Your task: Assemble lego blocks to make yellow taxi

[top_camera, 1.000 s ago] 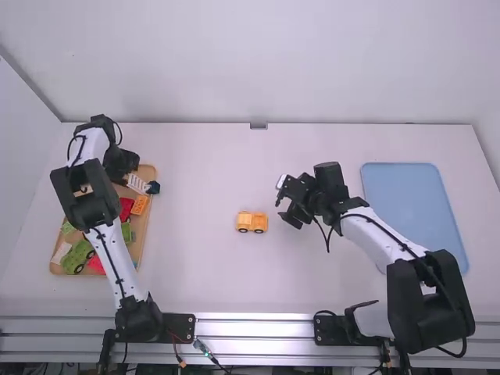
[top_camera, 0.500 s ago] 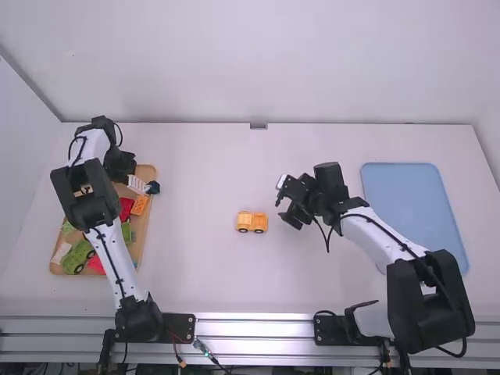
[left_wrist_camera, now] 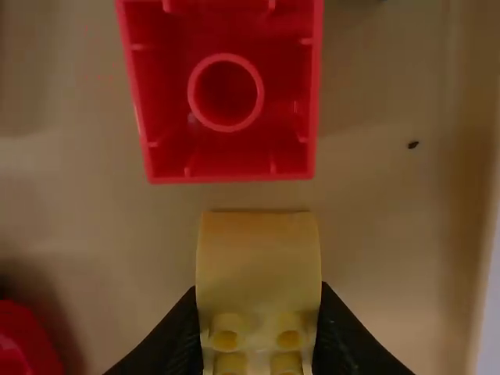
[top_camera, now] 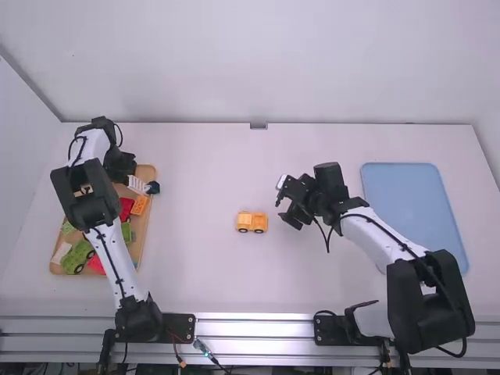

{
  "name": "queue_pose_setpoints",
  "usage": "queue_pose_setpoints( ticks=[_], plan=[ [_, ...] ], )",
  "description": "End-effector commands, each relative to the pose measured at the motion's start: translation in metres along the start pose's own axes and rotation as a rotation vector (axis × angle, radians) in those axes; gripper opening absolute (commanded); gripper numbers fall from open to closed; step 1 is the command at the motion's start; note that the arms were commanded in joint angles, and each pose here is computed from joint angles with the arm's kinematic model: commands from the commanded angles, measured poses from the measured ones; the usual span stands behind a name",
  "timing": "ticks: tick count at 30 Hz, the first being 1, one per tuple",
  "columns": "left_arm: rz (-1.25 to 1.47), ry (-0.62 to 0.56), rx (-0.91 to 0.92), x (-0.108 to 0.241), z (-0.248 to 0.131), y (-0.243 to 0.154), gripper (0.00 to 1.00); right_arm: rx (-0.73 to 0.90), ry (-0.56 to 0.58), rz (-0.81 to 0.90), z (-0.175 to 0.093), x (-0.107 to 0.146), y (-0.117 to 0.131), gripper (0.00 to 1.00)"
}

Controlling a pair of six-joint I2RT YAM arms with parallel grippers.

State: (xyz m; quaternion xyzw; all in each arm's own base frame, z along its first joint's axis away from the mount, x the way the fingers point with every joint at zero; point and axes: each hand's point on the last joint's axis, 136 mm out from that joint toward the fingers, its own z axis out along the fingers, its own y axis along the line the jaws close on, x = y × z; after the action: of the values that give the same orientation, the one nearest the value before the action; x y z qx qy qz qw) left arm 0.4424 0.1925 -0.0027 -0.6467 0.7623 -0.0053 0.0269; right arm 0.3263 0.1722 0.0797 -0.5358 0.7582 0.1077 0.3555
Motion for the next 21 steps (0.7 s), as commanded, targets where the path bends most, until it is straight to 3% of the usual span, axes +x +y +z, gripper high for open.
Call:
queue_pose_setpoints(
  ticks=[1, 12, 17, 18, 21],
  plan=[
    [0.003, 0.003, -0.031, 0.003, 0.004, 0.007, 0.25, 0.008, -0.017, -0.002, -0.004, -0.008, -0.004, 0.99],
    [-0.011, -0.031, -0.005, -0.009, -0.017, 0.005, 0.11, 0.001, -0.010, -0.005, -0.004, -0.006, -0.002, 0.99],
    [0.085, -0.084, 0.020, -0.015, -0.068, -0.006, 0.11, 0.003, -0.013, -0.006, -0.004, -0.007, -0.003, 0.99],
    [0.142, -0.094, 0.035, -0.015, -0.080, -0.011, 0.02, 0.003, -0.012, -0.006, -0.004, -0.007, -0.003, 0.99],
    [0.248, -0.134, 0.033, -0.008, -0.108, -0.019, 0.02, 0.009, -0.019, 0.014, -0.004, -0.009, -0.004, 0.99]
  ],
)
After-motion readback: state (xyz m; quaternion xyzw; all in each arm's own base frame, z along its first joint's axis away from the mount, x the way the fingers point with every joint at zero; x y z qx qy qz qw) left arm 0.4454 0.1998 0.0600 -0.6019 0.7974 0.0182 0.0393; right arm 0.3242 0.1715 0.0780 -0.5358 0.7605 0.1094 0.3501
